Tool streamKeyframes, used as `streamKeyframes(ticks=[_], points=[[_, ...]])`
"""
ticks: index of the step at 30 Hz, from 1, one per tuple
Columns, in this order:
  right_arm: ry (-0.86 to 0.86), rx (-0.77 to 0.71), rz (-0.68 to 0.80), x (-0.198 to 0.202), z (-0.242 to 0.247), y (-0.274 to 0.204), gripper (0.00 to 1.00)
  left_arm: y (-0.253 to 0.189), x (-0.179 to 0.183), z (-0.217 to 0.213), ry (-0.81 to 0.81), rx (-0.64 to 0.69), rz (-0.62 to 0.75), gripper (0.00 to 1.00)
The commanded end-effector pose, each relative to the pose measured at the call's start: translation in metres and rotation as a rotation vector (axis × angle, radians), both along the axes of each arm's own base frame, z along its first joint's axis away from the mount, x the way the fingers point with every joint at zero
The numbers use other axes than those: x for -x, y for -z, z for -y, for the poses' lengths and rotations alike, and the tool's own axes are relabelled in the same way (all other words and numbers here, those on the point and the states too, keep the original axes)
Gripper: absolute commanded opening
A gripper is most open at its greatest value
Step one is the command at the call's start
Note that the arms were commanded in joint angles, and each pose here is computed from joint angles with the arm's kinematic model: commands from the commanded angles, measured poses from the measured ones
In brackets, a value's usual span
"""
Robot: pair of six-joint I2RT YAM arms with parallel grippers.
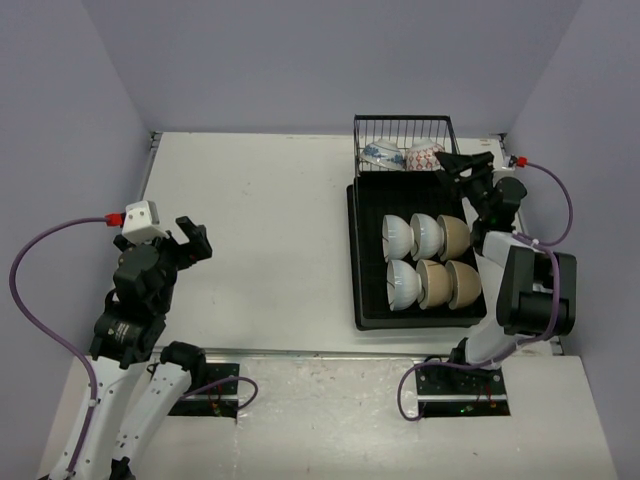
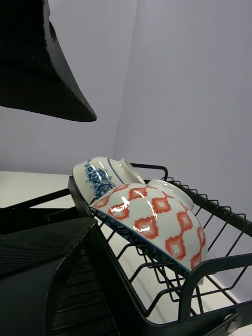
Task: Unload the bowls from the dish rack
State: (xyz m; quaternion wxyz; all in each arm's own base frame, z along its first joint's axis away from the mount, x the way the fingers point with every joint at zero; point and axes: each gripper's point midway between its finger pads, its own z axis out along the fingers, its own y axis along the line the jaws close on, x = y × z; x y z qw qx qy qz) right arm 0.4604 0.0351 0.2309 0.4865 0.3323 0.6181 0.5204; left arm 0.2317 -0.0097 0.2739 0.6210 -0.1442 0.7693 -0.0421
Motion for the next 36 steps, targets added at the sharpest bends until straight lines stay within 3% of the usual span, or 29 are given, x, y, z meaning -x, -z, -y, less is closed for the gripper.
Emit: streamKeyframes(ticks=[1, 19, 36], points=[[-0.024, 0.01, 0.068, -0.008, 0.001, -0.016, 0.74, -0.005, -0.003, 0.004, 0.005, 0.022, 0.016, 1.0], [-0.1, -0.046, 0.122, -0.02, -0.004, -0.007, 0.69, -0.005, -0.002, 0.001, -0.007, 0.018, 0.016, 1.0], [-0.164, -0.1, 0.219, -0.026, -0.006, -0.012, 0.51, -0.005, -0.002, 0.003, -0.002, 0.019, 0.015, 1.0]])
